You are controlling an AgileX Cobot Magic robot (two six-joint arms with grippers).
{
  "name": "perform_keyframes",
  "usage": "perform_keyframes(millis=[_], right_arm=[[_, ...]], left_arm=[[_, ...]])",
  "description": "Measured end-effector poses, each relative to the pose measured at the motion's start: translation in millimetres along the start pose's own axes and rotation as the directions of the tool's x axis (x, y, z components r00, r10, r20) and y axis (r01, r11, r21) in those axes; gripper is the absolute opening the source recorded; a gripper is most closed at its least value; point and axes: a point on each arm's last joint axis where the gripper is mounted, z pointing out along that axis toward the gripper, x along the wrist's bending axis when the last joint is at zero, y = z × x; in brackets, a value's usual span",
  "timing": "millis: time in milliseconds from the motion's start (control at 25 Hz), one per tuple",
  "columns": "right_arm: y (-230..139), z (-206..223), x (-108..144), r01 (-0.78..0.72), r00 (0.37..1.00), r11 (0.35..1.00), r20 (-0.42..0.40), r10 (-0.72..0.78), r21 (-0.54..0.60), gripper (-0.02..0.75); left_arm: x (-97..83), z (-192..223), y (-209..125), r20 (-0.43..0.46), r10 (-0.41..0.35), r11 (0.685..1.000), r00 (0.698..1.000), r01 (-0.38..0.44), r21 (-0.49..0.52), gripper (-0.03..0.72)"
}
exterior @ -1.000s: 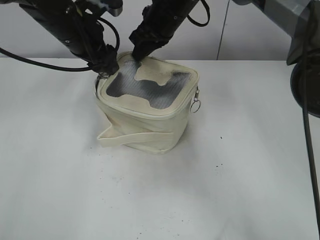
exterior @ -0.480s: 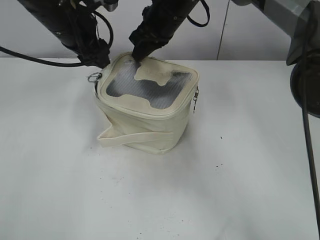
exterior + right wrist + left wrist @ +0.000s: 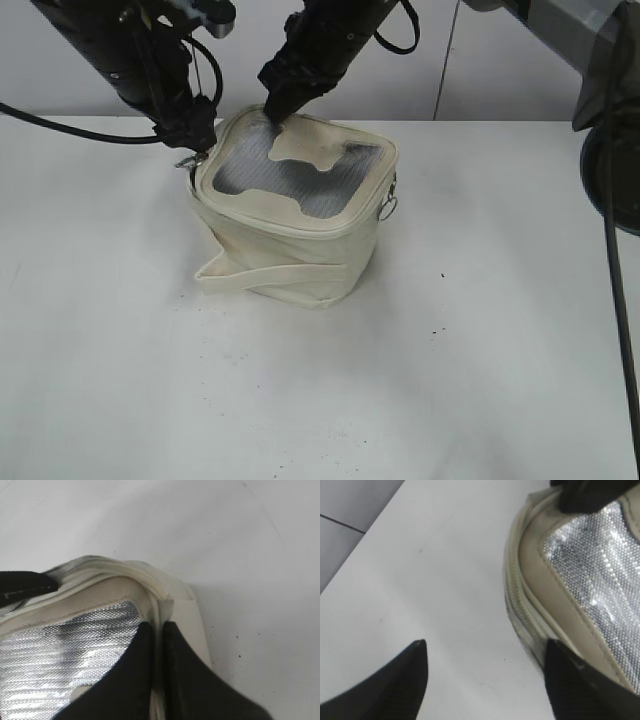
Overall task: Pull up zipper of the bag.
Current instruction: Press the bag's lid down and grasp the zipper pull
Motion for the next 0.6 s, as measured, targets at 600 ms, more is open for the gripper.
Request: perform_keyframes(millis=[600], right_arm=[[0,0,1,0.001,1.0,1.0,-0.007,-0.001,0.005,0.008]], left_arm=[[-0.7,0,-13,0.101,-0.096,0.99,0.99,0.084,0.109,0.567]])
